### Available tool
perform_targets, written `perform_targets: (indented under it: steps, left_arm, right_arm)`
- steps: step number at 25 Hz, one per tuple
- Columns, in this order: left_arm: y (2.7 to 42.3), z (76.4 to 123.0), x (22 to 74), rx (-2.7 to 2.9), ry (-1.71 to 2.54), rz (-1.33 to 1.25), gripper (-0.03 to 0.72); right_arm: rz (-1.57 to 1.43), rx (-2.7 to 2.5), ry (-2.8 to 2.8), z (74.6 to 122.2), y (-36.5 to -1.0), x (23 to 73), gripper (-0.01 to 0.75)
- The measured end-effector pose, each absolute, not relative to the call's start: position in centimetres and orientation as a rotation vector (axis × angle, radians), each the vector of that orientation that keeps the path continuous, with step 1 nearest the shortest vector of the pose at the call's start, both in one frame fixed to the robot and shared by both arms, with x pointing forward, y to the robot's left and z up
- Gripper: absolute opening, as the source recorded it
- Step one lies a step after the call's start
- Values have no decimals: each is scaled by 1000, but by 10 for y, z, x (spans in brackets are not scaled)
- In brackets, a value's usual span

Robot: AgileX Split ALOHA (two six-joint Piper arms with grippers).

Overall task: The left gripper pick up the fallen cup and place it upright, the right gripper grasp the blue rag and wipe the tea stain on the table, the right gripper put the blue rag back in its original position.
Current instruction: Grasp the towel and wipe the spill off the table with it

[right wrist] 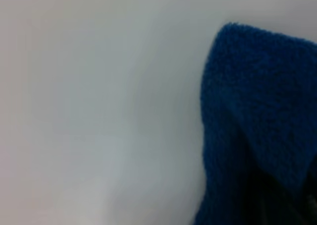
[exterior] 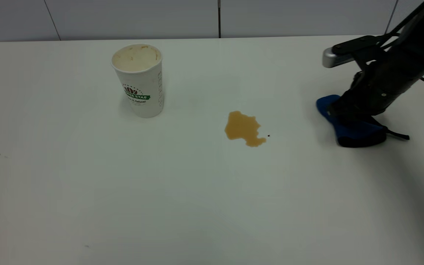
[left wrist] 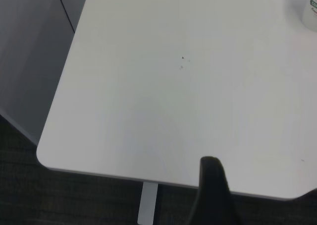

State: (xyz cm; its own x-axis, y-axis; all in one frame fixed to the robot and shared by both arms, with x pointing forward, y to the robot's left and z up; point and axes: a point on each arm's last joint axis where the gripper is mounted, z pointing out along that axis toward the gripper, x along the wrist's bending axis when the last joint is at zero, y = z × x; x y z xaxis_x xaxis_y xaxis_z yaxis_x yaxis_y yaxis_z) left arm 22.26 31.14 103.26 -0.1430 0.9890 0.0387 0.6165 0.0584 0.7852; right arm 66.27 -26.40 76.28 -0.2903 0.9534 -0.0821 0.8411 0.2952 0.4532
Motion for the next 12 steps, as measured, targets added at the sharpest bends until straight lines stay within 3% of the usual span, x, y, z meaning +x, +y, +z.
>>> perform_targets:
  steps: [12]
  left_arm:
    - [311,1033,223,1602,1815,919,564]
  right_arm:
    - [666,1328,2372,762,-148,695,51]
